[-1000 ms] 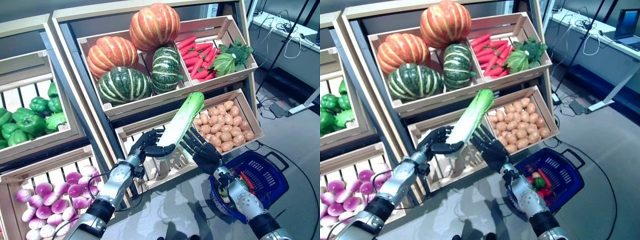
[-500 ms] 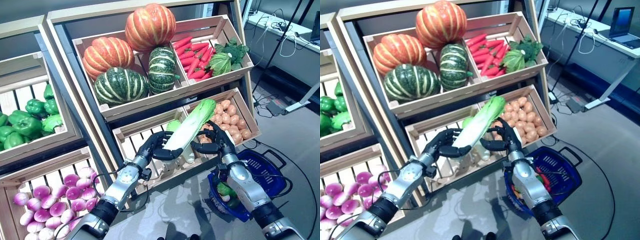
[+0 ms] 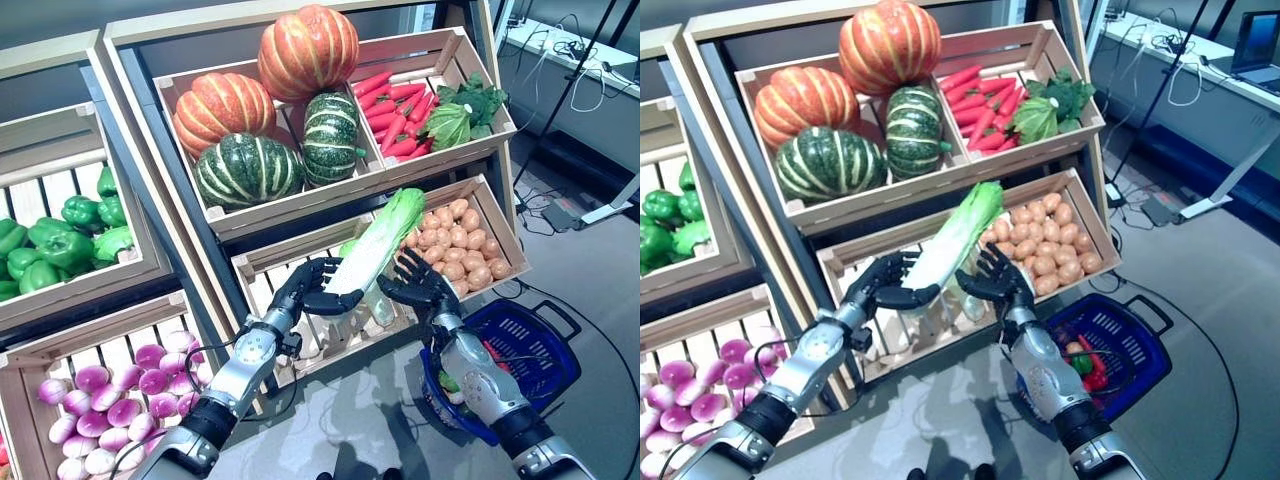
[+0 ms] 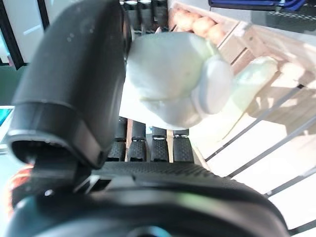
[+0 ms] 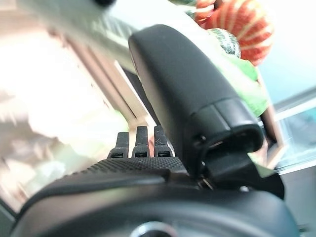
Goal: Put vegetables into the basket
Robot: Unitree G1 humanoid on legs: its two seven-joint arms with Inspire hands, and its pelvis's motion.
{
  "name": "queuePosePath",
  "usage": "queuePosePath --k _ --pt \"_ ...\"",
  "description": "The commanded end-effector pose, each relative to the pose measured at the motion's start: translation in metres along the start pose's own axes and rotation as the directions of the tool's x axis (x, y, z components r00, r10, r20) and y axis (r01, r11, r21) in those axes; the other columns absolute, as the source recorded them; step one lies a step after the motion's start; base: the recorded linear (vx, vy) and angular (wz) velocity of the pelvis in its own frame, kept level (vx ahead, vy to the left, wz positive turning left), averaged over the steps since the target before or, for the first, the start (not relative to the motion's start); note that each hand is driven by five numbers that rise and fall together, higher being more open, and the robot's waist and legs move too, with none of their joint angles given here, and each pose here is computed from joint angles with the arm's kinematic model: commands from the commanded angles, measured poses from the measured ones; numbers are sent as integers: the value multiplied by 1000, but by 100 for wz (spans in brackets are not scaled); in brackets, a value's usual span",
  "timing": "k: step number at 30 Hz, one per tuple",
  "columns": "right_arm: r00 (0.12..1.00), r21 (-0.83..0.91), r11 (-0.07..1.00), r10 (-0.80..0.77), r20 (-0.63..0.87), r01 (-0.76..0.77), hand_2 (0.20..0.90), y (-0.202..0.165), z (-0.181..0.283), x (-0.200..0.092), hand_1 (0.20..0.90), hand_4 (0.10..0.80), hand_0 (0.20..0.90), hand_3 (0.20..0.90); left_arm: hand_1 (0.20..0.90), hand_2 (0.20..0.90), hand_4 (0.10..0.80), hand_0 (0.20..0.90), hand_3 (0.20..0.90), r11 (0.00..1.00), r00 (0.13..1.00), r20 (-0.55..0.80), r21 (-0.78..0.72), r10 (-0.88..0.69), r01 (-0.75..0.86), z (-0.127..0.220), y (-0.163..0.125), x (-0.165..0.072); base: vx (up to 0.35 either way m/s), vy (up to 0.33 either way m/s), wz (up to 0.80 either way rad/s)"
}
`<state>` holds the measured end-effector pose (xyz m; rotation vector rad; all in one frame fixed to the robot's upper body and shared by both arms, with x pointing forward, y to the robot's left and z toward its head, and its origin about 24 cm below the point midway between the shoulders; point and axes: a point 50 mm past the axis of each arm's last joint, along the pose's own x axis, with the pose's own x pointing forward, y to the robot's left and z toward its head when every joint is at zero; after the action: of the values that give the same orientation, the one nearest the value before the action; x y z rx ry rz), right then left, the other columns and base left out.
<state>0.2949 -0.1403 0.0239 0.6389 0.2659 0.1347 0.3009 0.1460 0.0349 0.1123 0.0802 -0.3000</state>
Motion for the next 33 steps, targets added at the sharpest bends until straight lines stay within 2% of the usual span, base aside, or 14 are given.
queuePosePath --k 1,7,11,18,23,25,26,28,31,33 --pt "762 282 721 514 394 -633 900 115 74 23 900 800 900 900 300 300 400 300 300 944 937 118 84 -328 320 25 -59 18 -5 5 5" --pt "602 338 499 637 480 -798 900 119 89 20 900 800 900 900 300 300 400 300 300 931 928 91 86 -361 354 19 -61 16 -8 -1 5" --pt "540 274 468 676 502 -840 900 121 103 20 900 800 900 900 300 300 400 300 300 926 924 77 92 -374 367 17 -60 15 -4 -1 3" --pt "352 134 332 782 514 -934 900 130 126 9 900 800 900 900 300 300 400 300 300 921 922 47 85 -385 380 12 -58 14 -1 0 1" --pt "260 35 285 810 525 -958 900 134 145 1 900 800 900 900 300 300 400 300 300 926 928 18 75 -372 370 2 -54 10 0 0 0" --pt "288 9 327 816 501 -945 900 132 152 1 900 800 900 900 300 300 400 300 300 931 933 9 70 -360 359 -1 -51 9 0 0 0" --pt "332 -8 382 814 477 -924 900 128 154 2 900 800 900 900 300 300 400 300 300 934 936 5 68 -351 350 -3 -48 9 0 0 0" --pt "478 -72 544 787 390 -836 900 112 156 8 900 800 900 900 300 300 400 300 300 942 944 6 67 -329 328 -3 -41 8 0 0 0" --pt "662 -194 714 698 274 -672 900 78 152 13 900 800 900 900 300 300 400 300 300 958 959 21 70 -281 279 -2 -31 7 -11 3 0" --pt "702 -214 744 668 246 -633 900 61 145 10 900 800 900 900 300 300 400 300 300 966 967 35 73 -252 249 1 -26 6 -31 7 -4"
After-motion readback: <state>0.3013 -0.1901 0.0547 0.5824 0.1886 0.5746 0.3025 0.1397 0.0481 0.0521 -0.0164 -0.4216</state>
